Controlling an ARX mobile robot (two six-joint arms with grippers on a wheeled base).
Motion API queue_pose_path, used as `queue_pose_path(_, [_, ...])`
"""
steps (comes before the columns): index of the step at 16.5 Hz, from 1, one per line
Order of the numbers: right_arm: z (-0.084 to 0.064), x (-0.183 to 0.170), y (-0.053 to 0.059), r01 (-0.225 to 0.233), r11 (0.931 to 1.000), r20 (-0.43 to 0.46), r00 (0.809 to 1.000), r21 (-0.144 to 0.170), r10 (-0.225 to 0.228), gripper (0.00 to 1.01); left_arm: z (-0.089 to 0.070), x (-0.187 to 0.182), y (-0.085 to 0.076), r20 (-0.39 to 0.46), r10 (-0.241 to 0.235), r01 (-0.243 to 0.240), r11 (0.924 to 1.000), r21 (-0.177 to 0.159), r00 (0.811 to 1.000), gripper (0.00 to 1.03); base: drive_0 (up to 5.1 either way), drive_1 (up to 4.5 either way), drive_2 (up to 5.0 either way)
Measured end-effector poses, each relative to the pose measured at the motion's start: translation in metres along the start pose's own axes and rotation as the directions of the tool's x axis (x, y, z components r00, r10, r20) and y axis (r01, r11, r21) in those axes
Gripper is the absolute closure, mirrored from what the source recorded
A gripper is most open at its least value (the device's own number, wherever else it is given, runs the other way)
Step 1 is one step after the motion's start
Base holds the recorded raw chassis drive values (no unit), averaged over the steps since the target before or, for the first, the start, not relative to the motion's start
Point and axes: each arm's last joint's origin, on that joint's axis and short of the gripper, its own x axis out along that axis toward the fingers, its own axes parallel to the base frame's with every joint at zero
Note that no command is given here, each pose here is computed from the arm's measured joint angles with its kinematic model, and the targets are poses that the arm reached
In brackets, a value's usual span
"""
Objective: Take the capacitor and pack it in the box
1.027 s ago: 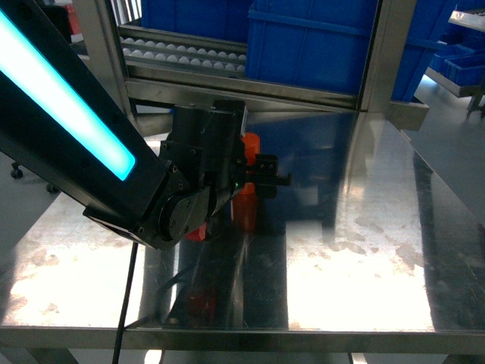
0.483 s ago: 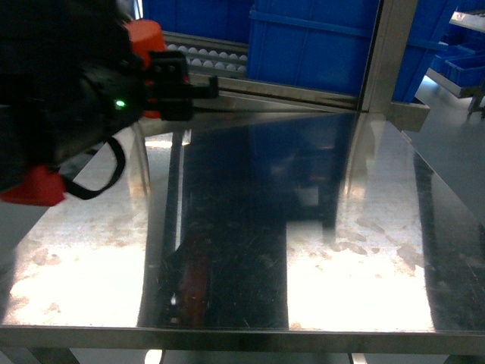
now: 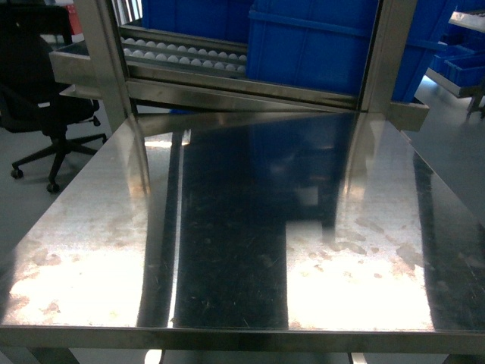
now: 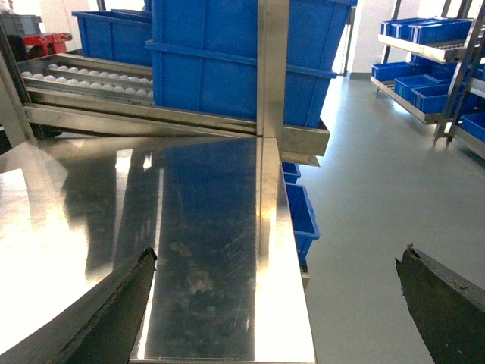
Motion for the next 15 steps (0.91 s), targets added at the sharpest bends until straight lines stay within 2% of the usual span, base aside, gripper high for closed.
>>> queue_pose_path(3, [0.0,0.0,0.0,0.0,1.0,-0.001,1.0,0.0,0.0,0.03,0.015,-0.034,0.013,0.037,-0.029,0.03,0.9995,-0.012,0.999,0.59,0.0,0.0,0.0])
queue_pose_path(5, [0.0,0.0,0.0,0.0,1.0,0.0,1.0,0.0,0.0,0.03,0.024,-0.045,0.014,0.09,-0.041,0.043,0.999,-0.014,0.995,0.59,0.0,0.0,0.0])
queue_pose_path(7, [0.0,0.0,0.0,0.0,1.0,0.0,1.0,0.0,0.0,0.03,0.019,-0.043,0.014,0.044,-0.032,0.032,0.9994,-0.011,0.999,0.59,0.0,0.0,0.0])
queue_pose_path(8, [0.0,0.0,0.0,0.0,1.0,-0.001,1.0,0.0,0.0,0.03,0.011,-0.045,0.015,0.003,0.016,-0.016,0.9998,0.007,1.0,0.59,0.0,0.0,0.0])
queue_pose_path(9, [0.0,0.0,0.0,0.0,1.0,0.0,1.0,0.0,0.0,0.03,0.004,-0.05,0.02,0.007,0.013,-0.013,0.9997,0.02,1.0,0.59,0.0,0.0,0.0])
queue_pose_path(11, [0.0,0.0,0.0,0.0,1.0,-0.001,1.0,0.0,0.0,0.03,-0.001,-0.058,0.029,0.031,0.058,-0.059,0.998,0.022,0.998,0.59,0.0,0.0,0.0])
queue_pose_path(12, [0.0,0.0,0.0,0.0,1.0,0.0,1.0,0.0,0.0,0.03,-0.007,-0.061,0.027,0.026,0.036,-0.037,0.9991,0.023,0.999,0.59,0.0,0.0,0.0])
queue_pose_path(15, [0.0,0.0,0.0,0.0,1.0,0.0,1.0,0.0,0.0,0.03,-0.019,-0.068,0.027,0.017,0.033,-0.033,0.9992,0.023,0.999,0.59,0.0,0.0,0.0])
